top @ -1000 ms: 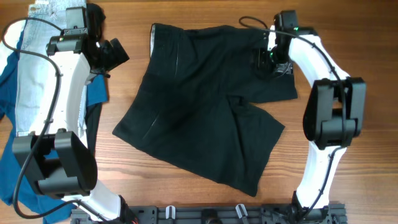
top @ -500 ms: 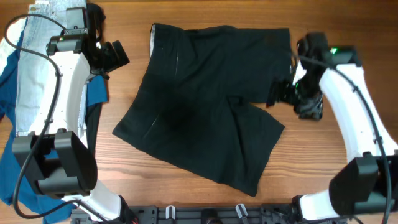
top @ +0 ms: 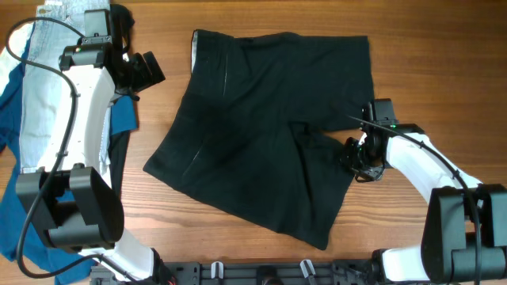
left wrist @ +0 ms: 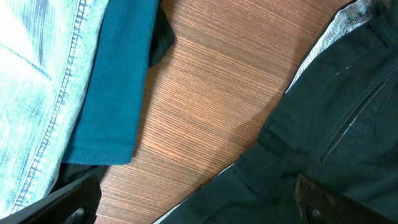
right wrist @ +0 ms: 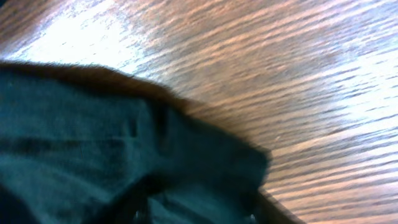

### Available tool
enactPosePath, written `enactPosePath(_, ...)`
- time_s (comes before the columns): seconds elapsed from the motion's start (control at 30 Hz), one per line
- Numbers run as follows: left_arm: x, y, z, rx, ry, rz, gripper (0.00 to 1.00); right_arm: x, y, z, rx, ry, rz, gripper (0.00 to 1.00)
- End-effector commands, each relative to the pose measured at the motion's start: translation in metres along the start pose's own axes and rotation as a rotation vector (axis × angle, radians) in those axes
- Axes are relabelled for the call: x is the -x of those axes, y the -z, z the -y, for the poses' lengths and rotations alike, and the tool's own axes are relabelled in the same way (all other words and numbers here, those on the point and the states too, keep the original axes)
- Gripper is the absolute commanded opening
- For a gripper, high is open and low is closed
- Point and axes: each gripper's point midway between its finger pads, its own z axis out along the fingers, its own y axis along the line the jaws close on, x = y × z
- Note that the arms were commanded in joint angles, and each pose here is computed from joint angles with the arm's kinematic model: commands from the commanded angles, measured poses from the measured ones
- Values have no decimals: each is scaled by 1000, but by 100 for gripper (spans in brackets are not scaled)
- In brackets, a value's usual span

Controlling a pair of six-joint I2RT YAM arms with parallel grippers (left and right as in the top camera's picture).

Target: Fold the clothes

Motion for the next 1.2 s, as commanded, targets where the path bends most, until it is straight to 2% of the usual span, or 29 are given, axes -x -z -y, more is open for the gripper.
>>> enactPosePath(0.0, -1, -1, 2, -8, -18, -5, 100, 11, 2, 24, -82, -71, 51, 4)
enactPosePath(0.07, -1, -1, 2, -8, -17, -5, 100, 34, 12, 49, -116, -133, 99, 4)
enactPosePath(0.1, -1, -1, 2, -7, -17, -4, 100, 52, 18, 51, -76, -130, 139, 4)
enactPosePath(0.17, -1, -1, 2, -7, -17, -4, 100, 89, 30, 35, 69, -8, 249, 4)
enactPosePath(0.23, -1, -1, 2, -7, -17, -4, 100, 119, 40, 29, 104, 36, 372, 4)
enactPosePath(0.33, -1, -1, 2, -7, -17, -4, 100, 133, 36, 26, 112, 58, 415, 5)
enactPosePath(0.37, -1, -1, 2, -7, -18, -5, 100, 131, 36, 25, 116, 57, 397, 64)
enactPosePath(0.4, -1, -1, 1, -6, -18, -8, 100, 132, 44, 22, 120, 50, 381, 96)
enactPosePath(0.43, -2, -1, 1, -6, -18, -9, 100, 134, 57, 19, 123, 44, 366, 100)
enactPosePath(0.57, -16, 24, -2, -7, -19, -36, 98, 119, 159, 2, 157, 42, 307, 100)
enactPosePath(0.63, -35, 41, 6, -75, -8, -100, 98, 101, 180, -11, 240, 4, 265, 100)
enactPosePath(0.7, -69, 51, 14, -136, 68, -250, 99, 66, 178, -15, 294, -83, 128, 100)
enactPosePath(0.73, -83, 51, 11, -107, 108, -313, 98, 55, 175, -12, 279, -100, 81, 100)
enactPosePath(0.83, -137, 36, -10, 84, 286, -463, 95, 22, 165, 24, 79, -336, -39, 100)
enactPosePath(0.93, -179, 3, -16, 179, 442, -517, 92, 12, 164, 38, -5, -379, -64, 100)
enactPosePath(1.0, -201, -20, -14, 200, 496, -514, 86, 6, 156, 40, -15, -382, -87, 100)
enactPosePath(1.17, -229, -33, -15, 236, 504, -535, 80, -28, 108, 46, -21, -403, -216, 99)
